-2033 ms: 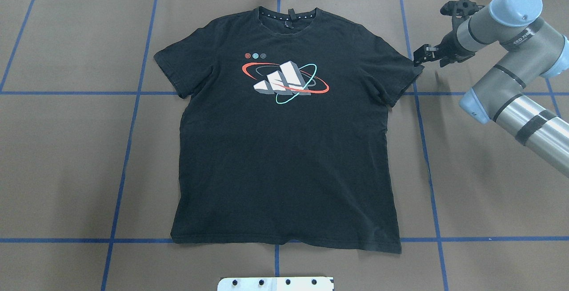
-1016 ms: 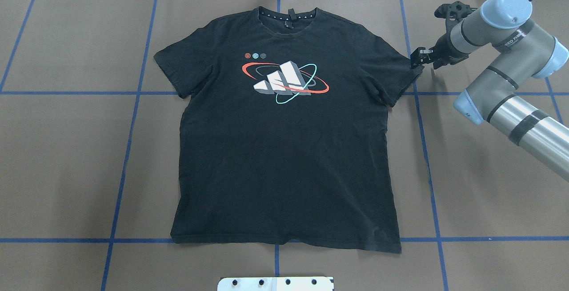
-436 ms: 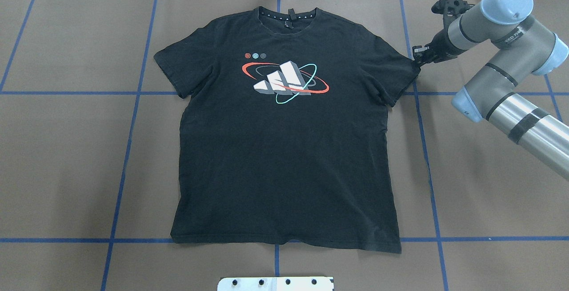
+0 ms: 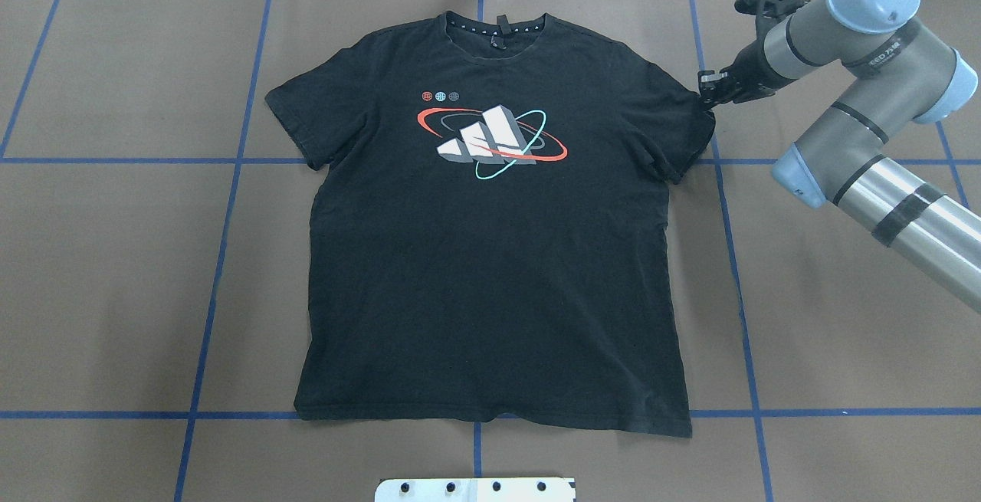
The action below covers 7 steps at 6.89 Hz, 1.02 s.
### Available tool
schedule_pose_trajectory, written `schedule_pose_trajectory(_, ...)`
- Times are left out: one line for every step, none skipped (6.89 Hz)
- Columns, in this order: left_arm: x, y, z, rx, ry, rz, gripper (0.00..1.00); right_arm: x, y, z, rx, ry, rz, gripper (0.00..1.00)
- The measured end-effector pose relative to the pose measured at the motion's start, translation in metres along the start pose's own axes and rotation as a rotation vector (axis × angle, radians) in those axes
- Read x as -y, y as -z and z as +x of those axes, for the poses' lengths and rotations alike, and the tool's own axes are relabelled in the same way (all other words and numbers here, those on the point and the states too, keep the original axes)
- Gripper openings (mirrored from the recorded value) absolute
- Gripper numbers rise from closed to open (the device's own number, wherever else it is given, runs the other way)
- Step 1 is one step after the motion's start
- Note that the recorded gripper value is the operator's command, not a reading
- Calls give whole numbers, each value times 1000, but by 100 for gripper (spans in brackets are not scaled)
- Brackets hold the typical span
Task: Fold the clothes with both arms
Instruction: 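Fold the sleeve inward with the right gripper while the left arm approaches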
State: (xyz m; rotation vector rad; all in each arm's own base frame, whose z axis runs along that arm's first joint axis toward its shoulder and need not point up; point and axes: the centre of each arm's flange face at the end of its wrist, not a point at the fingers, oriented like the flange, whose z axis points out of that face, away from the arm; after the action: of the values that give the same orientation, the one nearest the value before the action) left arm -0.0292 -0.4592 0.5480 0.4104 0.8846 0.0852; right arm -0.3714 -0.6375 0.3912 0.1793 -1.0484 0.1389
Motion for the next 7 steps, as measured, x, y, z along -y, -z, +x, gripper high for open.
schedule_pose_trajectory(0, 0, 0, 0, -1, 0, 100, -2, -10, -32, 14, -27, -5, 0)
schedule_pose_trajectory(0, 0, 1, 0, -2, 1, 100, -4, -20, -58, 19, -44, 0, 0)
schedule_pose_trajectory(0, 1, 1, 1, -3, 2, 100, -8, -29, -77, 17, -56, 13, 0)
schedule_pose_trajectory(0, 1, 2, 1, -3, 3, 100, -13, -36, -90, 16, -63, 21, 0)
schedule_pose_trajectory(1, 2, 2, 0, -3, 4, 100, -18, -43, -101, 14, -66, 27, 0)
schedule_pose_trajectory(1, 2, 3, 0, -4, 5, 100, -22, -49, -107, 9, -70, 34, 1)
schedule_pose_trajectory(6, 2, 5, -3, 6, 9, 100, -24, -52, -108, 6, -74, 37, 99)
